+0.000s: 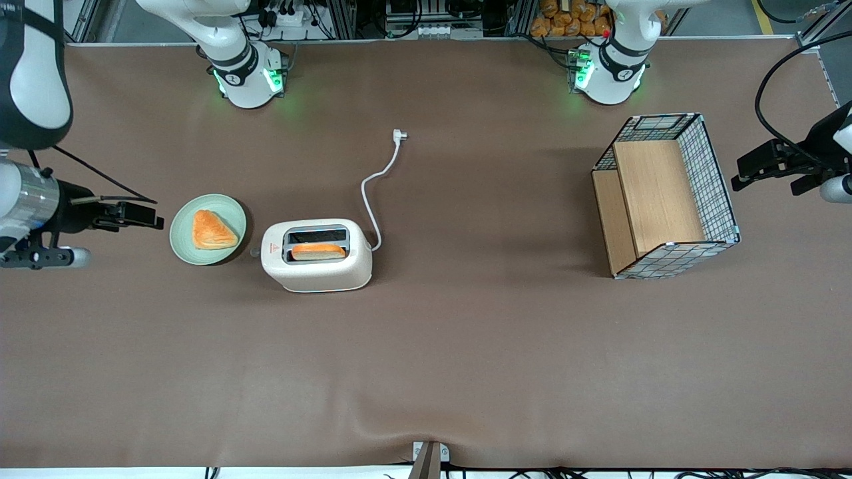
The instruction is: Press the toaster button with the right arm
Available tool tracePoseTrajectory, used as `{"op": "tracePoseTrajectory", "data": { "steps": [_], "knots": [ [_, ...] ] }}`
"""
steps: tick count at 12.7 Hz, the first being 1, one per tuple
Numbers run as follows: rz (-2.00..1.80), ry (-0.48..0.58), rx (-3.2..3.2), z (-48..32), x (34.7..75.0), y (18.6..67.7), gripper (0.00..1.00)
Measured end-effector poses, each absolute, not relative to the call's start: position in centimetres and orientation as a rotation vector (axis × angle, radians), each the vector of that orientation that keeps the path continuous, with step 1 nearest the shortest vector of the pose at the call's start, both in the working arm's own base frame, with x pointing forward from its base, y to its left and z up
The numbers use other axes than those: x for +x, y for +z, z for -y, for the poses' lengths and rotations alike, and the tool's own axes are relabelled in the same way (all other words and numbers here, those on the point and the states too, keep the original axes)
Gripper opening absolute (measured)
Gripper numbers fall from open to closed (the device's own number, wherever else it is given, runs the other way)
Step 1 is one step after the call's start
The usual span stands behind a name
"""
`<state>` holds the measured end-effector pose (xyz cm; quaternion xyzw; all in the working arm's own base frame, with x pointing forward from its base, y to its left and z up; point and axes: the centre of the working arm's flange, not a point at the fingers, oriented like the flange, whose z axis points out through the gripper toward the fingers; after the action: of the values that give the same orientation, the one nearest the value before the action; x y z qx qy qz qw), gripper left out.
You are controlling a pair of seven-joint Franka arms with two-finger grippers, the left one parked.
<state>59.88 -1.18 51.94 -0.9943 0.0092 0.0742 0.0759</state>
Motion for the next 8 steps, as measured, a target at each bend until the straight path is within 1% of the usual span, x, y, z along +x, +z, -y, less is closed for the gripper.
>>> {"op": "tracePoseTrajectory", "data": {
  "steps": [4, 8],
  "knots": [
    [-0.054, 0.145, -3.018, 0.5, 57.6, 56.5, 1.0],
    [-0.046, 0.113, -3.042, 0.4, 55.7, 59.3, 1.0]
  ]
}}
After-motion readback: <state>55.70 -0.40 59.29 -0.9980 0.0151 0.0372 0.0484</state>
